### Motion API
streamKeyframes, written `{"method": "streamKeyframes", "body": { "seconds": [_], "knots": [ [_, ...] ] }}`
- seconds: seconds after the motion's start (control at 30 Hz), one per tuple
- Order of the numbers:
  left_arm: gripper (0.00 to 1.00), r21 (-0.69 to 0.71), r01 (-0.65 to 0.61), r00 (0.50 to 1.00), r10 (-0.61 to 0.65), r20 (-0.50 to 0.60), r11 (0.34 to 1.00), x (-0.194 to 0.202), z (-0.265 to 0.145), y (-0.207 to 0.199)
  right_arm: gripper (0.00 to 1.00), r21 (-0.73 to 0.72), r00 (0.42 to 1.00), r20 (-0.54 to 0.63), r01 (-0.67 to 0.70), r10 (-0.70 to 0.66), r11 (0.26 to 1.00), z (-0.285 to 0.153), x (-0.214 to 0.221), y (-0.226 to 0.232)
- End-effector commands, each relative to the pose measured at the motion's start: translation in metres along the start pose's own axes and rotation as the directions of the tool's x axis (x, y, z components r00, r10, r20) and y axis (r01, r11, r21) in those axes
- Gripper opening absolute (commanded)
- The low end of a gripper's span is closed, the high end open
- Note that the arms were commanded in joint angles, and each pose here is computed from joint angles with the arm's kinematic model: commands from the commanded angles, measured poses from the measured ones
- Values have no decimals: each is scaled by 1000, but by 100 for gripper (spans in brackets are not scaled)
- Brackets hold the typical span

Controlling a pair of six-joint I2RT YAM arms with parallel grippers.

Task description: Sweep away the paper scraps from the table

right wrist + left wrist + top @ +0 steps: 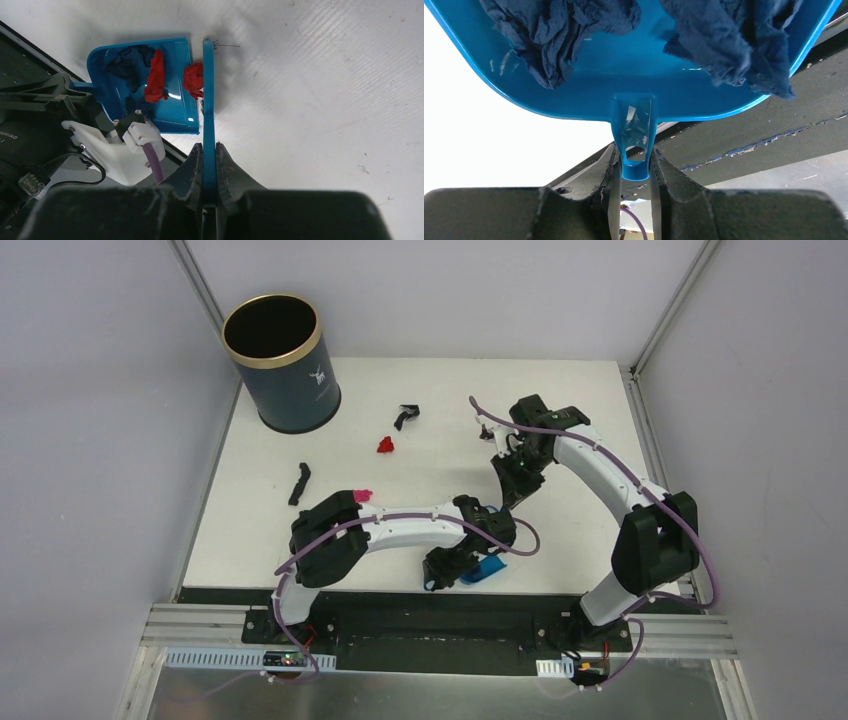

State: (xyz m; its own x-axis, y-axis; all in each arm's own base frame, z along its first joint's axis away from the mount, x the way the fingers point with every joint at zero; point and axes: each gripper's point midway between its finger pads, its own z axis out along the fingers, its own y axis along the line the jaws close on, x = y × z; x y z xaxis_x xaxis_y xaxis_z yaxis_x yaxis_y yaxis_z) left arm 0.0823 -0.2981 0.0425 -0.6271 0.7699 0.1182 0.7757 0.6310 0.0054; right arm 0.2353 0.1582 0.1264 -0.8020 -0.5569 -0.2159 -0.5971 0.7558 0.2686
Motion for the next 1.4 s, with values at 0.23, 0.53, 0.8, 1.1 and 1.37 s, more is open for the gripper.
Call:
{"method": "streamKeyframes", "body": {
  "seconds": [0.23,0.53,0.8,1.1,1.37],
  "knots": [
    [28,-80,16,986,-2,165,997,-29,-7,18,0,-59,999,39,20,-18,998,-15,5,18],
    [33,-64,21,960,-2,281,998,-36,-18,27,0,-51,999,44,25,-23,998,-20,9,19],
    [49,22,-8,944,1,331,1000,-17,-20,20,0,-23,998,64,-6,7,1000,-25,3,7],
    [46,33,-86,897,63,438,996,-19,-5,22,0,-27,998,63,-12,14,1000,-26,3,6],
    [39,58,-135,889,95,448,989,-31,7,12,0,-30,997,69,-11,13,999,-28,8,7]
  ]
}}
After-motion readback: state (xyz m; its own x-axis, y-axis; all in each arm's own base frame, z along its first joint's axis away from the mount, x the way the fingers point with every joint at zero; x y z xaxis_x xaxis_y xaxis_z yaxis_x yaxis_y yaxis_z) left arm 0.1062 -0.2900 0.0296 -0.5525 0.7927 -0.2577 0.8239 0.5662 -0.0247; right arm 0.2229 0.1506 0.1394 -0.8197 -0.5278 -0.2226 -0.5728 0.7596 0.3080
